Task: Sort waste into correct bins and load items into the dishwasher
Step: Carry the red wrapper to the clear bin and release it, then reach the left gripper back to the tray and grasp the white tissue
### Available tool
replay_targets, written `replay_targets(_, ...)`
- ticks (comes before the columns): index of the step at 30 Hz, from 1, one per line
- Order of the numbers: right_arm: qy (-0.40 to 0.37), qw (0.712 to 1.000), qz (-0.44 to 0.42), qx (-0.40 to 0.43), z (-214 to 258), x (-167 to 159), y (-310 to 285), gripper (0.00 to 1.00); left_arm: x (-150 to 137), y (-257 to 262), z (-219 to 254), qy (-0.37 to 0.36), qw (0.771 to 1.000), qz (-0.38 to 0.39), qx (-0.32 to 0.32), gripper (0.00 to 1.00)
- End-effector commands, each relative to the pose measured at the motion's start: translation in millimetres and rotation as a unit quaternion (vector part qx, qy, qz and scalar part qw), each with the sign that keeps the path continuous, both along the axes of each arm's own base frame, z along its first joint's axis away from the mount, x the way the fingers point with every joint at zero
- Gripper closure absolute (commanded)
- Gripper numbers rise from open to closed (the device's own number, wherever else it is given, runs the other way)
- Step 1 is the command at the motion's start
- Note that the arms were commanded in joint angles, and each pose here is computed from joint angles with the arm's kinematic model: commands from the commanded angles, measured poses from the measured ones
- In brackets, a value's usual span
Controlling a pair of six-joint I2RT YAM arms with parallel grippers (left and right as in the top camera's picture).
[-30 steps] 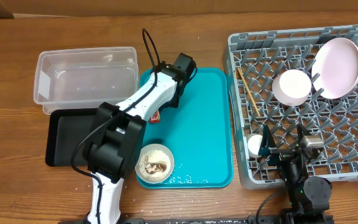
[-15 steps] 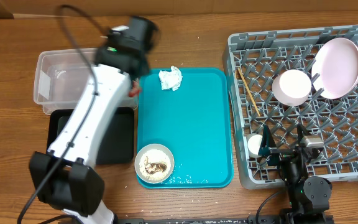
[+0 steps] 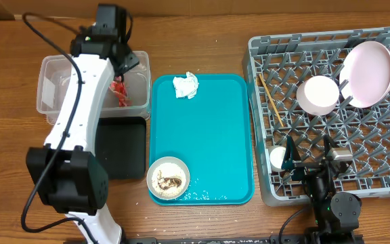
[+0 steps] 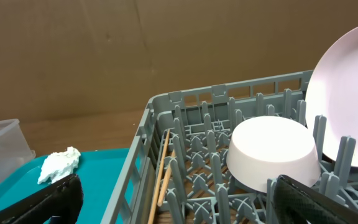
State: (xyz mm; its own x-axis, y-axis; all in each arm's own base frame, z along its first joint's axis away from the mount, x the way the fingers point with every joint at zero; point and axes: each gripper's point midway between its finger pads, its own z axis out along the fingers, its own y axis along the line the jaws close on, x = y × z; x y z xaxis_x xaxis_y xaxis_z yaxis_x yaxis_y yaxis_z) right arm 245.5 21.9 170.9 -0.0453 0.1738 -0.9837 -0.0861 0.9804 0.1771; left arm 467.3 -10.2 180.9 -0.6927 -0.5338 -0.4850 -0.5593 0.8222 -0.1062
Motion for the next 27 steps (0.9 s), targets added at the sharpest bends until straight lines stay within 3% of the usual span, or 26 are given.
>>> replay_targets(1,-0.003,1.000,-0.002,-0.002,-1.3,0.2,-1.0,0.00,5.4,-50.8,50.7,-0.052,0.992,-0.111,0.045,0.38)
replay_targets(4,-0.003,1.000,-0.002,-0.002,-1.3,0.2,-1.0,0.00,8.2,-94.8,38.7,-0.045,0.972,-0.210,0.092,0.38)
replay_targets(5,-0.003,1.000,-0.002,-0.002,-1.3,0.2,-1.0,0.00,11.8,-114.4,21.3,-0.035,0.961,-0.244,0.126,0.32)
replay_targets(8,-0.003,1.000,-0.002,-0.002,-1.3,0.2,-1.0,0.00,18.4,-136.4,-15.9,-0.008,0.949,-0.276,0.153,0.28)
replay_targets(16,-0.003,1.000,-0.002,-0.002,-1.3,0.2,-1.0,0.00,23.7,-161.1,-119.5,0.069,0.938,-0.312,0.137,0.28)
replay_targets(22,-0.003,1.000,-0.002,-0.002,-1.3,0.2,-0.9,0.00,14.3,-172.0,-154.4,0.104,0.932,-0.332,0.103,0.29)
replay_targets(24,-0.003,1.000,-0.002,-0.002,-1.3,0.2,-1.0,0.00,12.9,-172.0,-158.7,0.110,0.931,-0.333,0.102,0.41)
replay_targets(25,-0.003,1.000,-0.002,-0.002,-1.3,0.2,-1.0,0.00,11.0,-173.2,-159.7,0.113,0.930,-0.335,0.097,0.62)
replay_targets(27,-0.003,1.000,-0.002,-0.002,-1.3,0.2,-1.0,0.00,6.5,-176.6,-158.3,0.119,0.929,-0.341,0.084,0.91)
